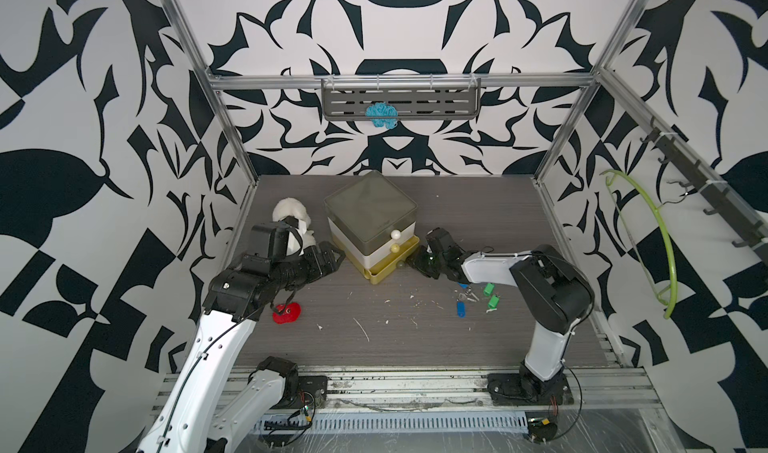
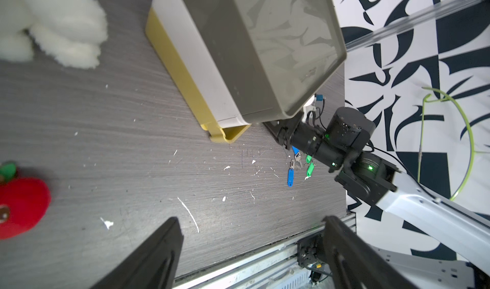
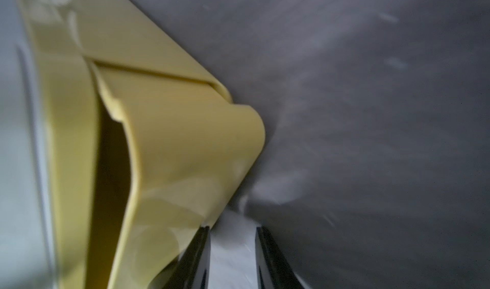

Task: Take the keys out of the drawer
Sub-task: Close the drawer in the storage box, then reset both arms

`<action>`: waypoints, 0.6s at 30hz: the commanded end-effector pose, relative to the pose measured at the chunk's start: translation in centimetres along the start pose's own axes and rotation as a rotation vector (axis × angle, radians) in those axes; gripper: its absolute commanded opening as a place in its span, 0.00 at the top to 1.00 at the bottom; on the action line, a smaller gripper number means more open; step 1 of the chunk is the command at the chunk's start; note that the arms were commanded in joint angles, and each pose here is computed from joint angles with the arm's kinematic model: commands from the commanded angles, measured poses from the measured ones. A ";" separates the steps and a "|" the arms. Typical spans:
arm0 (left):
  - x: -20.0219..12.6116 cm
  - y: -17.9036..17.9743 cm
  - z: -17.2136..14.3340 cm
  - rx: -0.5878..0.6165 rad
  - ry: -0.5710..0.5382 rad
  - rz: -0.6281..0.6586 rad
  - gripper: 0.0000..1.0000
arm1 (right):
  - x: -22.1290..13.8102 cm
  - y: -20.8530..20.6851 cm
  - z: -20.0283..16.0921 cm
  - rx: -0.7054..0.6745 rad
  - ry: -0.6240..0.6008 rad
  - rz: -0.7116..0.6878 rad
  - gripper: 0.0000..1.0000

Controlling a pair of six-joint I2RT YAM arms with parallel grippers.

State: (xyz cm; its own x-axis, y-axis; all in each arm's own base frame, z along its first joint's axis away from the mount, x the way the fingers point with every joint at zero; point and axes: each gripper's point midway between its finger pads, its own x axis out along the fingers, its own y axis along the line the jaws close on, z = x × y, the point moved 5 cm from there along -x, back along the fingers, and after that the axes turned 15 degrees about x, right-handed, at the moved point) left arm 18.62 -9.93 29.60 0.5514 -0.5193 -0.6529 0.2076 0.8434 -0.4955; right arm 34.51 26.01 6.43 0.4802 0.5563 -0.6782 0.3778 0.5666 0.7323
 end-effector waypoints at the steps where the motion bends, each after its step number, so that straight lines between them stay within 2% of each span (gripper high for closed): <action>1: -0.5 0.9 -1.2 -0.031 -0.008 0.038 0.07 | 1.9 1.4 0.2 0.020 0.013 0.105 0.65; 2: -0.5 1.1 -1.5 -0.032 -0.014 0.044 0.01 | 2.4 1.6 0.2 0.017 0.024 0.111 0.65; 6: -0.5 1.7 -1.7 -0.038 -0.041 0.074 0.01 | 3.8 2.5 0.3 -0.012 0.054 0.121 0.65; 10: -0.8 2.7 -2.1 -0.059 -0.063 0.146 0.01 | 2.8 1.9 0.4 -0.023 0.030 0.072 0.65; 13: -0.9 3.8 -2.5 -0.044 -0.124 0.188 0.01 | -0.1 0.4 0.9 -0.051 -0.023 -0.018 0.64; 18: -0.8 5.1 -2.0 0.013 -0.314 0.223 0.01 | -8.2 -1.8 3.9 -0.095 -0.149 -0.162 0.61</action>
State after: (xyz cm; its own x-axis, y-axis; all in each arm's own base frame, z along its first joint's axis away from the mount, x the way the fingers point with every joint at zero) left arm 16.58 -6.42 25.78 0.7101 -0.3294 -0.6222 0.0767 0.9147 -0.3967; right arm 33.73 22.63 8.24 0.4889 0.4926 -0.7200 0.3766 0.6253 0.6835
